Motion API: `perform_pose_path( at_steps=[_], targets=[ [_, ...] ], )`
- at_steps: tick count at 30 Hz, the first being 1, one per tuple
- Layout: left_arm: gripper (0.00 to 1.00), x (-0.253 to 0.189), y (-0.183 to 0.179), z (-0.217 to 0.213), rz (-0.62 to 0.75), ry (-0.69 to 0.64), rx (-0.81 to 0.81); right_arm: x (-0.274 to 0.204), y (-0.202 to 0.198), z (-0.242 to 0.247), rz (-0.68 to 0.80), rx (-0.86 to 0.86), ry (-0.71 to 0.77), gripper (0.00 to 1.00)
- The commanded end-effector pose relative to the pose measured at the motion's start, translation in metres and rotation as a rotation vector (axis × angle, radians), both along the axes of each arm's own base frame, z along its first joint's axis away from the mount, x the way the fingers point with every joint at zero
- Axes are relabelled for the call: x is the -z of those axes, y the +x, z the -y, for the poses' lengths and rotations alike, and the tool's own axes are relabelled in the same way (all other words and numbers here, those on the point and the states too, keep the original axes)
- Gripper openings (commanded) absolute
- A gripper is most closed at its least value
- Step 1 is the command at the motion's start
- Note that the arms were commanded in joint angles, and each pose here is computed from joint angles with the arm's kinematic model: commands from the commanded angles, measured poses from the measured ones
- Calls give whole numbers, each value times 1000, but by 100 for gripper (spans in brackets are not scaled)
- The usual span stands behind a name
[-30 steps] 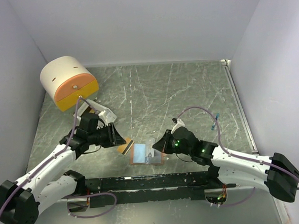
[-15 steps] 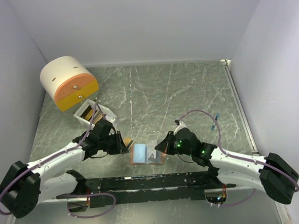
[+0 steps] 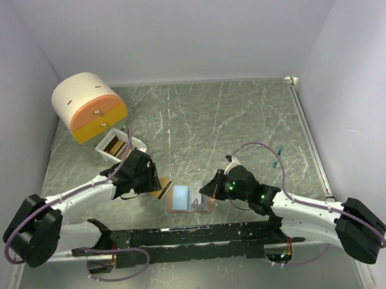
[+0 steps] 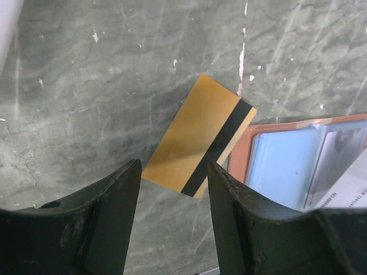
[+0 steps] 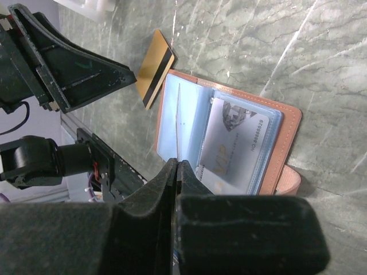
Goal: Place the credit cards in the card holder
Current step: Adjust the credit card at the center of the board.
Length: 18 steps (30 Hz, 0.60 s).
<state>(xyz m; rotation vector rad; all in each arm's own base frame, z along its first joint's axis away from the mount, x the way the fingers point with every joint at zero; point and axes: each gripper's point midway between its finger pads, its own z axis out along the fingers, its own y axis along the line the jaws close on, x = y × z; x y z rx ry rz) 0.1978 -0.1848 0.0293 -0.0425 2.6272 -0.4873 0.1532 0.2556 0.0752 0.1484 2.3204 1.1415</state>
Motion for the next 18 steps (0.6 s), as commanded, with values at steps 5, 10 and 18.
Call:
perform_pose_path(
  at_steps=[5, 10, 18],
  targets=[
    [62, 2, 7, 6, 17, 4, 24, 2, 3, 2, 19, 10, 2, 0],
    [62, 4, 0, 16, -11, -61, 47, 5, 3, 2, 13, 12, -7, 0],
    [62, 4, -9, 28, -39, -143, 64, 8, 4, 2, 9, 12, -11, 0]
  ],
)
